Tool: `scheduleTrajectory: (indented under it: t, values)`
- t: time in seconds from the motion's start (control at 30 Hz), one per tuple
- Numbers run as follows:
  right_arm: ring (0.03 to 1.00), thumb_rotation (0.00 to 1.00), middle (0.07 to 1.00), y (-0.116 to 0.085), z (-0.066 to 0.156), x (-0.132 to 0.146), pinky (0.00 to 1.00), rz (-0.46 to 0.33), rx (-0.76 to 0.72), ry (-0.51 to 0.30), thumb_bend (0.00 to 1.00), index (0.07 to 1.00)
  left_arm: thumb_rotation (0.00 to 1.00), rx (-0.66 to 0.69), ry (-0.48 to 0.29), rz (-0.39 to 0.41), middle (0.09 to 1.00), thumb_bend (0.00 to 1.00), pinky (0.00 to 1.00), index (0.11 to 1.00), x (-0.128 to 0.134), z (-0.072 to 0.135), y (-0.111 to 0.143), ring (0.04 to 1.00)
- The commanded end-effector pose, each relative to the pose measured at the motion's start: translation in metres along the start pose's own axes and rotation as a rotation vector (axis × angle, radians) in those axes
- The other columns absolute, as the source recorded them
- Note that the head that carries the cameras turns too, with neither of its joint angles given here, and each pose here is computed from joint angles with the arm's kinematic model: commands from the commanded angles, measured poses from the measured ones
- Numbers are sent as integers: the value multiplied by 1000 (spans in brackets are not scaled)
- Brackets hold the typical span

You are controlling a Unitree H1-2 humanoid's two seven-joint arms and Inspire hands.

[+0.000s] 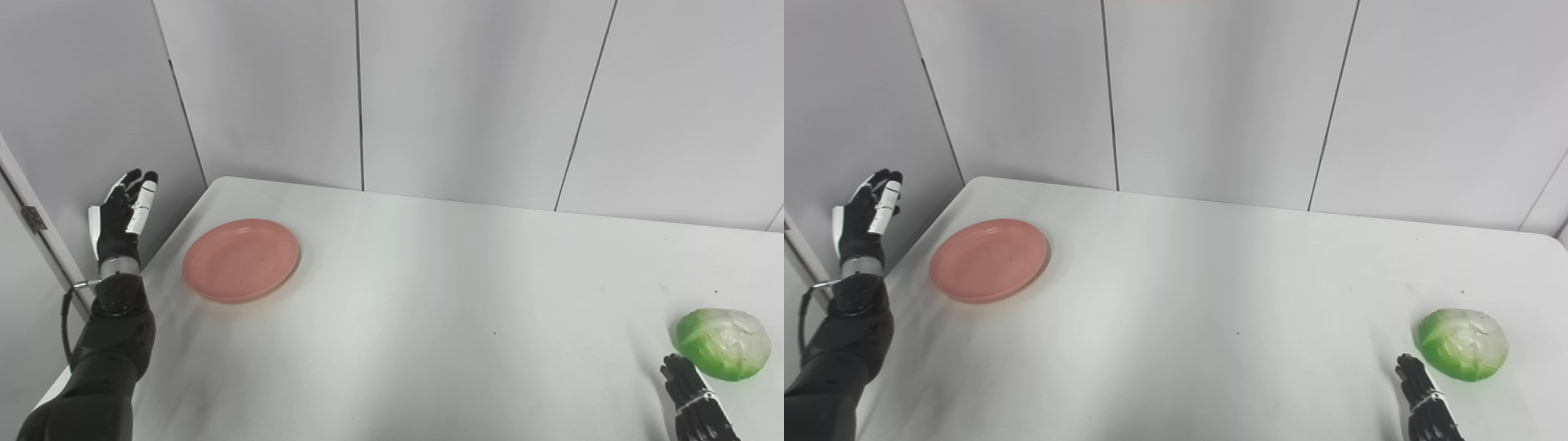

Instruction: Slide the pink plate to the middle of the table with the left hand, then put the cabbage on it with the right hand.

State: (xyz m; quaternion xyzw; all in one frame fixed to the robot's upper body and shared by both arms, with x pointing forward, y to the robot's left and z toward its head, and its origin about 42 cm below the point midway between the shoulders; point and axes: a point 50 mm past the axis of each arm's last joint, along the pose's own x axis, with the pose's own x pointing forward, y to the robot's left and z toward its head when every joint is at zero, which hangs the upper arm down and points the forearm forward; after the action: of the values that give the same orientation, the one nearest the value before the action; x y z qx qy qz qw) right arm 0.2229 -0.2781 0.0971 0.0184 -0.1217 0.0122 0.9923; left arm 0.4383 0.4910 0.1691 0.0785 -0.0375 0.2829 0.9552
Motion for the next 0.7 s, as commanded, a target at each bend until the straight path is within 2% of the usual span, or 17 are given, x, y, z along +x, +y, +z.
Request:
scheduleTrajectory:
  t: [0.0,0.27,0.33,0.67]
  values:
    - [943,1000,918,-2,-6,-13,1000,-3,-3,76,983,878,726,-36,-38,-41,812,653,726,789,10,20,2,812]
    - [938,1000,915,0,-1,-15,1000,-1,-13,73,955,876,715,-101,29,-147,813,638,713,799,-6,-4,-17,811]
    - [935,1000,910,2,0,-16,993,-4,-16,73,957,870,714,-104,48,-171,805,706,698,801,-11,-13,-26,803]
    - [944,1000,922,11,3,-14,999,1,-3,67,939,876,694,-122,127,-291,797,710,712,832,-30,-43,-52,801]
